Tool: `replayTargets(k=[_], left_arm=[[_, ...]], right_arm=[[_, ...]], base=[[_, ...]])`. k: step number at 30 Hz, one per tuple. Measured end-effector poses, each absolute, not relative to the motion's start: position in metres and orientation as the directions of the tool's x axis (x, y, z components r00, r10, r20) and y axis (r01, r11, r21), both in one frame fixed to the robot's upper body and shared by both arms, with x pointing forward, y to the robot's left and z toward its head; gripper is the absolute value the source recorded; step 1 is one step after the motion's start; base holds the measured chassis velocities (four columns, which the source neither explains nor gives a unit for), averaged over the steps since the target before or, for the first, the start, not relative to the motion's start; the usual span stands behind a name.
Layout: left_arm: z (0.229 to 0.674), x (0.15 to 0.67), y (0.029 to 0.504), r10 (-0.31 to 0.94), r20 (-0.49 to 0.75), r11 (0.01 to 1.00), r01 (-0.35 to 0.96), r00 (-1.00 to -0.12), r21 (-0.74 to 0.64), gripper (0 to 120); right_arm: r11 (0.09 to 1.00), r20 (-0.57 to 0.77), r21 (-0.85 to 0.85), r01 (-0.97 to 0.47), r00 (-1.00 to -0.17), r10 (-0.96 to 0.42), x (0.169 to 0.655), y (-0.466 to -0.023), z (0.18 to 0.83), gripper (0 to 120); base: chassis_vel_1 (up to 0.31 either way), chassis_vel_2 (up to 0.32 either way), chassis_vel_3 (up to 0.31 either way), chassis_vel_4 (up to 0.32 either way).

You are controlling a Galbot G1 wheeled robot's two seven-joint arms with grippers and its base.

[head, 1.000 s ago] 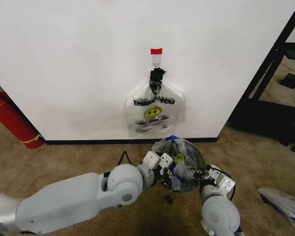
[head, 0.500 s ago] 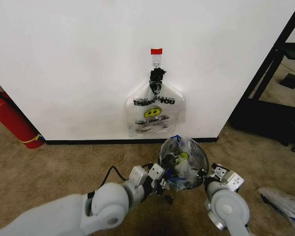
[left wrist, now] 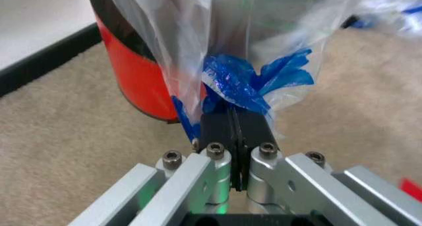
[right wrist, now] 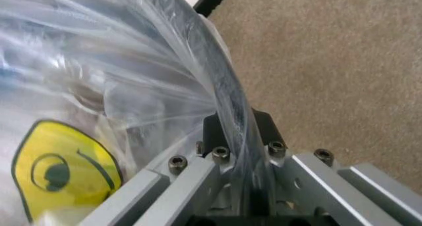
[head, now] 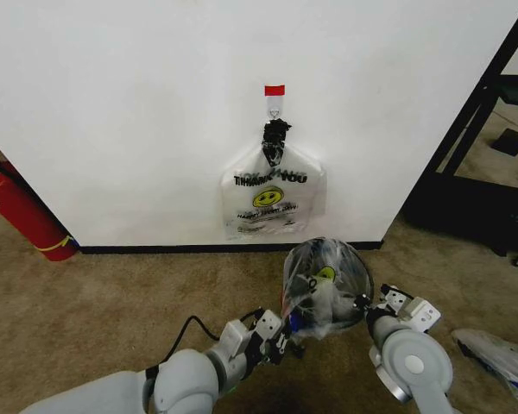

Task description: Pick up the garbage bag from the wall and place it over the trash bin.

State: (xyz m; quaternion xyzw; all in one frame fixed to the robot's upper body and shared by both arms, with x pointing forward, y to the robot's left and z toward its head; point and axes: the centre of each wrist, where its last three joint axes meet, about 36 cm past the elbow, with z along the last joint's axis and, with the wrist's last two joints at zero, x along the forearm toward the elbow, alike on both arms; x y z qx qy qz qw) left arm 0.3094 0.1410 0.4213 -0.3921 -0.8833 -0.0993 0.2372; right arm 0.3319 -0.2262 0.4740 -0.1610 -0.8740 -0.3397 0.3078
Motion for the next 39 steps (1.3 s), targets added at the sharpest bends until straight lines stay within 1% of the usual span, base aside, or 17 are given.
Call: replayTargets(k=[5, 9, 13, 18, 19, 21, 22, 24, 25, 26, 28, 31, 33, 34, 35, 37, 39], left_arm=[[0.409, 0.318, 0.135, 0.636, 0.471, 0.682, 0.731, -0.611, 0.028, 0], [0.396, 0.323, 0.132, 0.612, 0.445, 0.691, 0.716, -0.654, 0.103, 0], [0.396, 0.324, 0.135, 0.582, 0.442, 0.705, 0.695, -0.682, 0.143, 0], [0.42, 0.316, 0.144, 0.559, 0.451, 0.708, 0.683, -0.696, 0.177, 22], [0.42, 0.316, 0.144, 0.559, 0.451, 0.708, 0.683, -0.696, 0.177, 22], [0.424, 0.313, 0.145, 0.553, 0.447, 0.711, 0.678, -0.703, 0.187, 28], [0.427, 0.311, 0.147, 0.551, 0.442, 0.711, 0.675, -0.708, 0.195, 34], [0.431, 0.309, 0.151, 0.547, 0.431, 0.713, 0.669, -0.718, 0.209, 43], [0.433, 0.308, 0.154, 0.545, 0.426, 0.713, 0.667, -0.722, 0.218, 46], [0.433, 0.308, 0.154, 0.545, 0.426, 0.713, 0.667, -0.722, 0.218, 46], [0.435, 0.306, 0.159, 0.544, 0.42, 0.709, 0.666, -0.726, 0.232, 53], [0.445, 0.299, 0.166, 0.556, 0.402, 0.702, 0.67, -0.727, 0.241, 68], [0.454, 0.299, 0.169, 0.558, 0.387, 0.71, 0.664, -0.734, 0.235, 75], [0.454, 0.299, 0.169, 0.558, 0.387, 0.71, 0.664, -0.734, 0.235, 75], [0.457, 0.301, 0.169, 0.557, 0.38, 0.715, 0.659, -0.738, 0.233, 78], [0.471, 0.31, 0.171, 0.555, 0.358, 0.747, 0.639, -0.751, 0.184, 88], [0.481, 0.322, 0.17, 0.566, 0.335, 0.781, 0.62, -0.753, 0.074, 95]], right_arm=[[0.713, 0.65, 0.507, 0.484, -0.758, 0.053, 0.327, -0.224, 0.479, 0], [0.712, 0.654, 0.516, 0.476, -0.756, 0.032, 0.324, -0.222, 0.484, 0], [0.721, 0.662, 0.497, 0.483, -0.748, 0.045, 0.325, -0.225, 0.479, 0], [0.734, 0.67, 0.463, 0.497, -0.738, 0.077, 0.329, -0.23, 0.468, 0], [0.734, 0.67, 0.463, 0.497, -0.738, 0.077, 0.329, -0.23, 0.468, 0], [0.735, 0.668, 0.461, 0.497, -0.739, 0.081, 0.331, -0.23, 0.468, 0], [0.738, 0.666, 0.458, 0.496, -0.741, 0.085, 0.332, -0.23, 0.467, 0], [0.742, 0.662, 0.455, 0.492, -0.744, 0.087, 0.333, -0.23, 0.467, 0], [0.744, 0.662, 0.452, 0.492, -0.744, 0.09, 0.333, -0.231, 0.467, 0], [0.744, 0.662, 0.452, 0.492, -0.744, 0.09, 0.333, -0.231, 0.467, 0], [0.747, 0.662, 0.445, 0.493, -0.743, 0.097, 0.334, -0.233, 0.466, 0], [0.75, 0.659, 0.436, 0.497, -0.744, 0.109, 0.336, -0.237, 0.465, 0], [0.752, 0.656, 0.435, 0.495, -0.746, 0.111, 0.336, -0.237, 0.464, 0], [0.752, 0.656, 0.435, 0.495, -0.746, 0.111, 0.336, -0.237, 0.464, 0], [0.752, 0.655, 0.436, 0.494, -0.747, 0.111, 0.336, -0.237, 0.464, 0], [0.754, 0.647, 0.44, 0.488, -0.754, 0.11, 0.335, -0.238, 0.463, 0], [0.756, 0.626, 0.456, 0.469, -0.773, 0.102, 0.331, -0.237, 0.46, 0]], base=[[0.0, 0.0, 0.0, 0.0], [0.0, 0.0, 0.0, 0.0], [0.0, 0.0, 0.0, 0.0], [0.0, 0.0, 0.0, 0.0], [0.0, 0.0, 0.0, 0.0], [0.0, 0.0, 0.0, 0.0], [0.0, 0.0, 0.0, 0.0], [0.0, 0.0, 0.0, 0.0], [0.0, 0.0, 0.0, 0.0], [0.0, 0.0, 0.0, 0.0], [0.0, 0.0, 0.0, 0.0], [0.0, 0.0, 0.0, 0.0], [0.0, 0.0, 0.0, 0.0], [0.0, 0.0, 0.0, 0.0], [0.0, 0.0, 0.0, 0.0], [0.0, 0.0, 0.0, 0.0], [0.0, 0.0, 0.0, 0.0]])
